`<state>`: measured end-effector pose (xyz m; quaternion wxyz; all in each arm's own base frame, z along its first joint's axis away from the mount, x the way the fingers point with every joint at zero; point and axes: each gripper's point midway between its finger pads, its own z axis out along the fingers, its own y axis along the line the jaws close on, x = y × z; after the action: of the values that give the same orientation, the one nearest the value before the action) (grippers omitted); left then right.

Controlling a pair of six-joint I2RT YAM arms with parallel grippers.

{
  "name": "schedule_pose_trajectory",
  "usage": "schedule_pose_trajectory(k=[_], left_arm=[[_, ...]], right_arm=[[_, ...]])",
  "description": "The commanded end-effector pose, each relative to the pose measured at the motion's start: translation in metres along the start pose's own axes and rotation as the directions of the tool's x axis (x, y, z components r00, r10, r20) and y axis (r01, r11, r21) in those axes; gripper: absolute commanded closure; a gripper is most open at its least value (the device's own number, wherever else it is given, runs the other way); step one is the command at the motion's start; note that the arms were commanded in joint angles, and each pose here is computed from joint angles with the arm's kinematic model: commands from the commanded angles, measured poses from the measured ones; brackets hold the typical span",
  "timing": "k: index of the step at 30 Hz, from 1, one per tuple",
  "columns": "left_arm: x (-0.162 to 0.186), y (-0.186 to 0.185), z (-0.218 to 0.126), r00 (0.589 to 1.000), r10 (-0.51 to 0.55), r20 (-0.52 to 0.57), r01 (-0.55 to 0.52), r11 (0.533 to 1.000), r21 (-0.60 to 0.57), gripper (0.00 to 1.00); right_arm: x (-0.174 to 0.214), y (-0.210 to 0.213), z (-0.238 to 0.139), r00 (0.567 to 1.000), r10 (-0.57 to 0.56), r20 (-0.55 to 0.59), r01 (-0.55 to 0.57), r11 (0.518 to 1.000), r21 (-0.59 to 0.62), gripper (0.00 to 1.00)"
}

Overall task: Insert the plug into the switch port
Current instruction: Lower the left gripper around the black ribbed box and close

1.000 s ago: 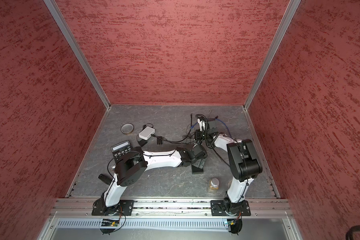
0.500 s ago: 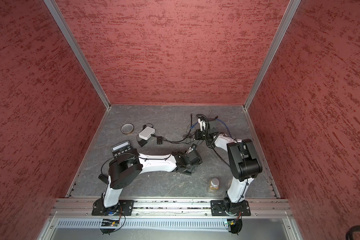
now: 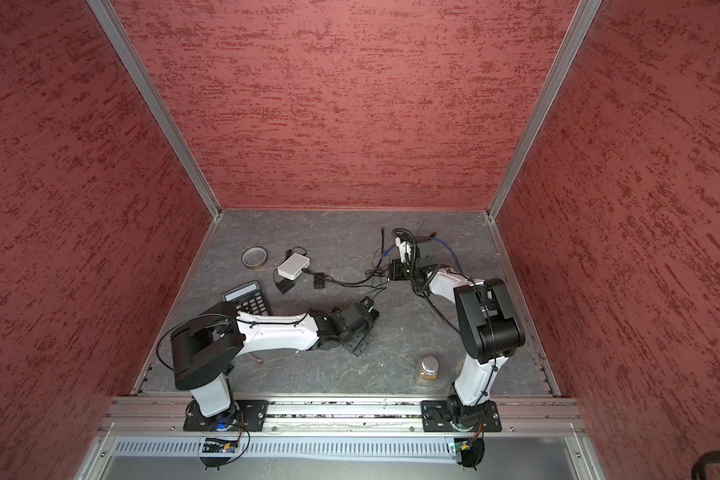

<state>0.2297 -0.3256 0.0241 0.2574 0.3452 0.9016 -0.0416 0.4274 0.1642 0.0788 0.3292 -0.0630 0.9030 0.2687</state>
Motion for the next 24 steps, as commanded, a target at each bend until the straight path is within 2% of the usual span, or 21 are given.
schedule_pose_trajectory(k=[1, 12, 18, 24], left_arm=[[-0.007, -0.014, -0.002, 1.000, 0.023, 0.006, -0.023, 0.993, 0.115, 0.00], [-0.011, -0.012, 0.009, 0.992, -0.032, -0.125, 0.048, 0.990, 0.130, 0.03], [-0.004, -0.007, 0.017, 0.983, -0.035, -0.178, 0.052, 0.995, 0.089, 0.13], [-0.005, -0.003, 0.021, 0.982, -0.054, -0.184, 0.065, 0.996, 0.057, 0.21]], right_arm=[[-0.004, 0.009, -0.012, 1.000, 0.007, 0.028, -0.006, 1.000, -0.031, 1.00], [0.007, 0.022, -0.023, 0.999, 0.011, 0.046, -0.009, 0.999, -0.052, 1.00], [0.006, 0.027, -0.030, 0.998, 0.009, 0.064, -0.005, 0.998, -0.058, 1.00], [0.001, 0.035, -0.037, 0.996, -0.003, 0.084, 0.008, 0.998, -0.067, 1.00]])
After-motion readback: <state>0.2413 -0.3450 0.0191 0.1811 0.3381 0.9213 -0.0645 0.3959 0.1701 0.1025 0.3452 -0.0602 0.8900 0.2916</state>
